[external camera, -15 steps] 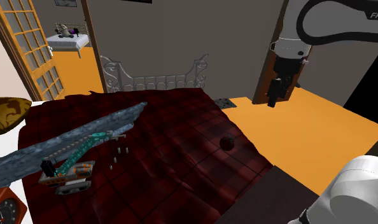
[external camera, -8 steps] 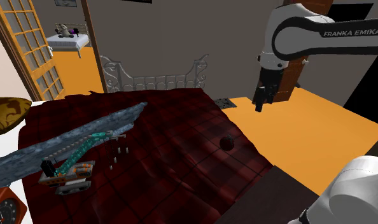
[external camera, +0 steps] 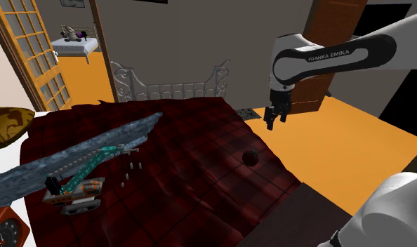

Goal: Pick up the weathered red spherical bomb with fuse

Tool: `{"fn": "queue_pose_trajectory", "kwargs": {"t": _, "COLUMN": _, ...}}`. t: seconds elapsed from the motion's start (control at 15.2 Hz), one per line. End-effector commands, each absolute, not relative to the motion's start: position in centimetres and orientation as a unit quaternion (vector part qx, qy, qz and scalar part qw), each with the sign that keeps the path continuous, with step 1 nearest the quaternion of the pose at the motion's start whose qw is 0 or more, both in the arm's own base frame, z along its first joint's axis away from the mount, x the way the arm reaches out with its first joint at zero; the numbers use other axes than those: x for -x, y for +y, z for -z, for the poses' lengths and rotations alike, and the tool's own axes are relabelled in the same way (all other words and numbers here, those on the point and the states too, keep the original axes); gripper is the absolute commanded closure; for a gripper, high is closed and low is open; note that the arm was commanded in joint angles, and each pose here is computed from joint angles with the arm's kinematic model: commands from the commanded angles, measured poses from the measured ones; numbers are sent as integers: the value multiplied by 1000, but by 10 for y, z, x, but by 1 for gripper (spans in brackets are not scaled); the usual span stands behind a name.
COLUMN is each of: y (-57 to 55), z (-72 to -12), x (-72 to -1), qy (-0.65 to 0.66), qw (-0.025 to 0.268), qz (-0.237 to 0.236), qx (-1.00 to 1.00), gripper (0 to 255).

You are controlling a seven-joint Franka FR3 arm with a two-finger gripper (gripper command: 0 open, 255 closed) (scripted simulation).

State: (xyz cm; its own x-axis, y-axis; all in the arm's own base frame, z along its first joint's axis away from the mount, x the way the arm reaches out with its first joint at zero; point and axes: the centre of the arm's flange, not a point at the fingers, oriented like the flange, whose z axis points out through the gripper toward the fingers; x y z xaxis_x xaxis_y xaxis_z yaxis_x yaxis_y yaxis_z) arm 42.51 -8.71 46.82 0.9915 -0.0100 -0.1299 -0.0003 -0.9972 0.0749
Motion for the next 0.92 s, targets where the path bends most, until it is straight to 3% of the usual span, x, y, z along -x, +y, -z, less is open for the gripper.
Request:
{"fn": "queue_pose_trajectory", "kwargs": {"t": 0.0, "y": -97, "z": -445, "x": -442, "qy": -11, "qw": 38, "qz": 70, "qx": -997, "gripper": 0}}
{"fn": "queue_pose_trajectory", "kwargs": {"t": 0.86, "y": -161, "z": -308, "x": -539, "qy": -64, "qw": 40, "qz": 105, "qx": -992, "gripper": 0}}
